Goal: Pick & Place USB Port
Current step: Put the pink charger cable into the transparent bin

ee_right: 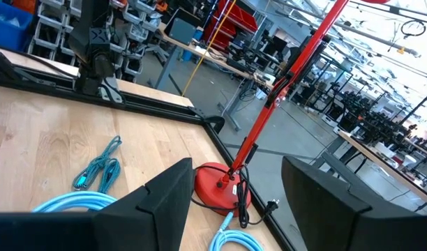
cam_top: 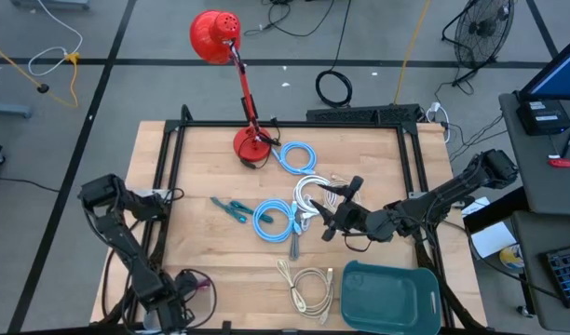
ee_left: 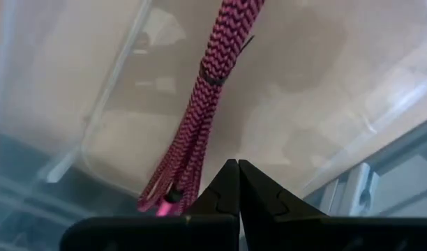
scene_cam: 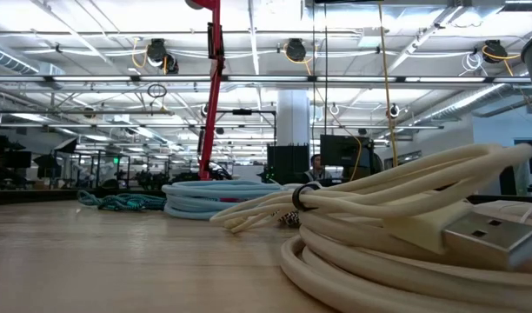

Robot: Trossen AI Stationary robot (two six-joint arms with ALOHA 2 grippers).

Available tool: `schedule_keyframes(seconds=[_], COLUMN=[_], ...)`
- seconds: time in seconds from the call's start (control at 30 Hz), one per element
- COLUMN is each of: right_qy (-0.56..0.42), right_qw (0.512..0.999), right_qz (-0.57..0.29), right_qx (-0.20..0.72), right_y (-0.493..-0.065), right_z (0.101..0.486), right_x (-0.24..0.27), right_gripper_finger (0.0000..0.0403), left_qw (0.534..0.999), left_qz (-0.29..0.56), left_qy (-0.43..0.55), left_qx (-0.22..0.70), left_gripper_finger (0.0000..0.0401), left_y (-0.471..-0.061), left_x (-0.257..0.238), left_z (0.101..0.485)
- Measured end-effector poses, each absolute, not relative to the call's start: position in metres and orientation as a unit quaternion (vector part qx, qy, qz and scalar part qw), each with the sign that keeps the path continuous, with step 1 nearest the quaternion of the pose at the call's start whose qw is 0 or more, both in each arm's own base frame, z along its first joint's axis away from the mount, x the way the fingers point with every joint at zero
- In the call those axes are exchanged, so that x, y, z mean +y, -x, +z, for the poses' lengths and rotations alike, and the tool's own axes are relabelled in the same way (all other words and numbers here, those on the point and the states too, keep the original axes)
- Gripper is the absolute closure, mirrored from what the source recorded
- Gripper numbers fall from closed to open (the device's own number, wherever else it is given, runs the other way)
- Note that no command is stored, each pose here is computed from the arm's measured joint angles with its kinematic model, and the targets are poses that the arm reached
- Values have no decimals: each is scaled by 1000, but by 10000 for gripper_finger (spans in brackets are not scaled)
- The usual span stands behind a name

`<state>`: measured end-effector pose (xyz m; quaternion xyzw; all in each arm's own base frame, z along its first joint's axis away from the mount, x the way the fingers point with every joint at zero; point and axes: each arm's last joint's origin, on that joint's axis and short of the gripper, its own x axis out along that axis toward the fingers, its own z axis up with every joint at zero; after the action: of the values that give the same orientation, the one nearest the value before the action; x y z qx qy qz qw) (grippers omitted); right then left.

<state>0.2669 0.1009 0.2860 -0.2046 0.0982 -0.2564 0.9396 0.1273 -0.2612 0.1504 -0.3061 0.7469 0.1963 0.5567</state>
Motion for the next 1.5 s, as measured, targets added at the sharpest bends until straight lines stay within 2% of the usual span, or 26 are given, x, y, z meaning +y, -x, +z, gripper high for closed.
schedule_keyframes(seconds=[0.17, 0.37, 0.7, 0.83, 1.13, 1.3, 1.4, 1.5], right_qy=[205, 205, 205, 205, 204, 203, 203, 203], right_qw=[939, 939, 940, 940, 940, 940, 940, 940], right_qz=[-256, -256, -256, -255, -255, -255, -255, -255], right_qx=[98, 98, 98, 98, 97, 97, 97, 98], right_y=[-267, -267, -267, -267, -267, -267, -267, -267], right_z=[286, 286, 286, 286, 286, 286, 286, 286], right_x=[101, 101, 101, 101, 101, 101, 101, 101], right_gripper_finger=[190, 190, 190, 190, 190, 190, 190, 190], left_qw=[537, 538, 549, 568, 572, 572, 567, 570], left_qz=[202, 213, 226, 243, 251, 257, 298, 302], left_qy=[315, 307, 299, 256, 237, 228, 194, 188], left_qx=[756, 756, 747, 744, 744, 745, 743, 741], left_gripper_finger=[401, 401, 401, 401, 401, 401, 401, 401], left_y=[-123, -122, -122, -118, -120, -121, -118, -120], left_x=[-255, -251, -249, -241, -235, -237, -233, -235], left_z=[139, 137, 136, 135, 135, 141, 149, 160])
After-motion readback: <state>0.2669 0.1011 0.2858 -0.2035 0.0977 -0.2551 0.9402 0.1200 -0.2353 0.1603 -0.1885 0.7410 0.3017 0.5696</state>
